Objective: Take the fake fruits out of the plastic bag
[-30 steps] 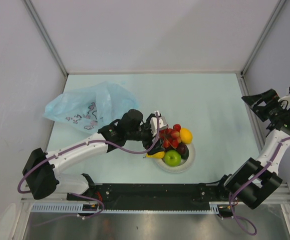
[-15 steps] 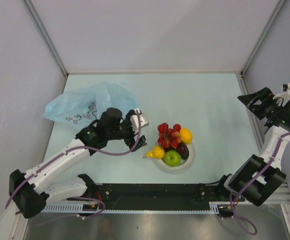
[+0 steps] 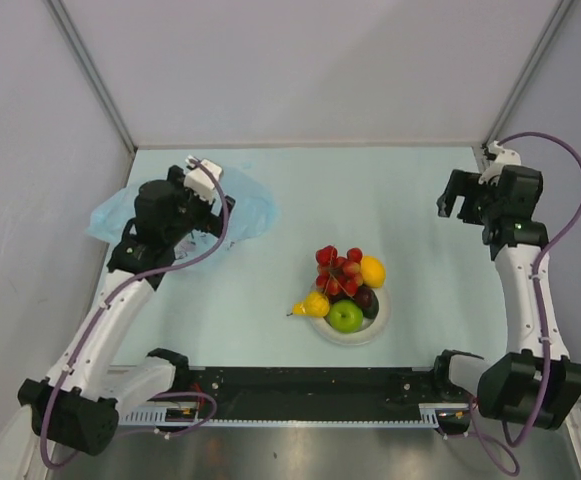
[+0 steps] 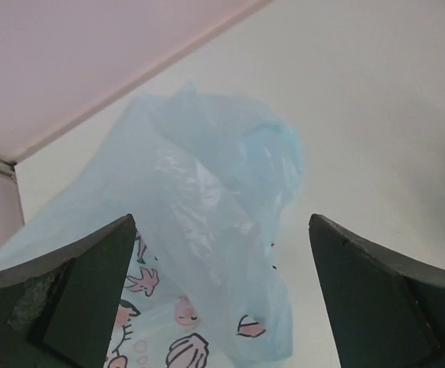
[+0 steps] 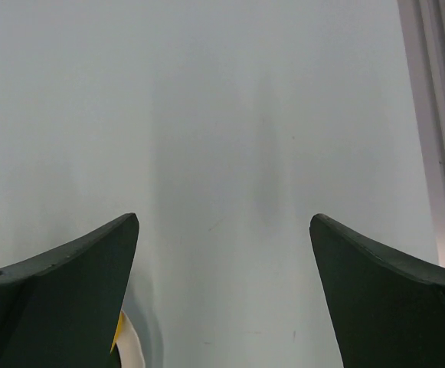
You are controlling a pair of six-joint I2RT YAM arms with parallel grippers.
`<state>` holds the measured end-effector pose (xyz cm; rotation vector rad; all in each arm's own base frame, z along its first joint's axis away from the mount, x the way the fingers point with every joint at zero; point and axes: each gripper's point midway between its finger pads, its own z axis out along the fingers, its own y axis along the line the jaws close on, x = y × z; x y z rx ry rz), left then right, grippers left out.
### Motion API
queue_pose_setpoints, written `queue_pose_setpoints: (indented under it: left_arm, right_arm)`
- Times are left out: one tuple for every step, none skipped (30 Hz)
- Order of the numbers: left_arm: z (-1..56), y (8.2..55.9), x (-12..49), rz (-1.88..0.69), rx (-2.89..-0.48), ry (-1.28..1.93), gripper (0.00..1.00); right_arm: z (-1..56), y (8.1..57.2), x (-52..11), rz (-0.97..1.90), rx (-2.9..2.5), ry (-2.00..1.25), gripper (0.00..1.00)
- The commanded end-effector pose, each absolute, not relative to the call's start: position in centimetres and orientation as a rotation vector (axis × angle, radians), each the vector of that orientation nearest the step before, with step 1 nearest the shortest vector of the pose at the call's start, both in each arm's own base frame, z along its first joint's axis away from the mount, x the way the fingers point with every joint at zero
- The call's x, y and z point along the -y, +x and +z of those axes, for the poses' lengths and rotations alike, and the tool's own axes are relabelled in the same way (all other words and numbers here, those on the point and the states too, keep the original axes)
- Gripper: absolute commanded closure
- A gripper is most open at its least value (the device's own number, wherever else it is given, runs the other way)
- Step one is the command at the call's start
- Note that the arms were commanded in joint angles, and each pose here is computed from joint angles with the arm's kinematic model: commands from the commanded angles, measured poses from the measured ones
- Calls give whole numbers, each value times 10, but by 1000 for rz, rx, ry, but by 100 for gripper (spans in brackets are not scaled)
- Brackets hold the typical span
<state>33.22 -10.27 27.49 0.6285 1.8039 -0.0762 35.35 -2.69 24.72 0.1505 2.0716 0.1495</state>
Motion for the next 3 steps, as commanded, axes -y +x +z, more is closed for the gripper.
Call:
queue_pose_setpoints:
  left_arm:
    - [308,334,82,-13,-1730,546,0]
    - [308,334,76,5,-1733,543,0]
    - [306,332,73,15,-1741,550,0]
  right_arm:
    - [251,352,17,116,-2097,67,0]
    - [250,352,14,133,-2096,67,0]
    - [254,352,7,167,-2083,48,0]
